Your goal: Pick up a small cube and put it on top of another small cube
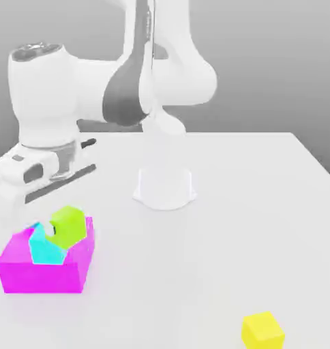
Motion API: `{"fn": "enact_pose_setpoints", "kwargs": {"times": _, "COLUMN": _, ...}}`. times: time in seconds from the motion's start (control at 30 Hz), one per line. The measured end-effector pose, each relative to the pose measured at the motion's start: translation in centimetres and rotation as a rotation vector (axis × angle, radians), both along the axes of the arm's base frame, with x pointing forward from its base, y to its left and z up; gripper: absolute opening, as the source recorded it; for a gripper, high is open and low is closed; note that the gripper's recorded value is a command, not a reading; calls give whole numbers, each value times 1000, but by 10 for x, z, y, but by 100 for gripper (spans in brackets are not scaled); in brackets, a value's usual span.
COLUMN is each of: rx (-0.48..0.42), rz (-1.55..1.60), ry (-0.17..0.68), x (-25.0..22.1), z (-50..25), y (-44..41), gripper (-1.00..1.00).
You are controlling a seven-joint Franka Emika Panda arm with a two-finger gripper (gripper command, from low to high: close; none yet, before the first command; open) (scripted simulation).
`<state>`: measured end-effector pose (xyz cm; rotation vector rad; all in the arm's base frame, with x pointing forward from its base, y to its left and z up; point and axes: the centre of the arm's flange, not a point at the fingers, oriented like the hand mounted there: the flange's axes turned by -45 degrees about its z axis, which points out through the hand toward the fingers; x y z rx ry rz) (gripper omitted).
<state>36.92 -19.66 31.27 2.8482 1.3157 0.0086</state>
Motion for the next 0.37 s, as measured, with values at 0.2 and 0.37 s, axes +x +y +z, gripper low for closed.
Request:
{"fn": "enact_pose_setpoints", "kwargs": {"times": 0.2, "rx": 12, "rz": -80, "ry": 7, "x": -16, "z": -15, "y": -21, "gripper": -100}}
{"fn": "enact_pose_setpoints", "kwargs": {"times": 0.37, "rx": 5, "rz": -85, "ry": 8, "x": -19, "z": -42, "y": -22, "gripper": 100}}
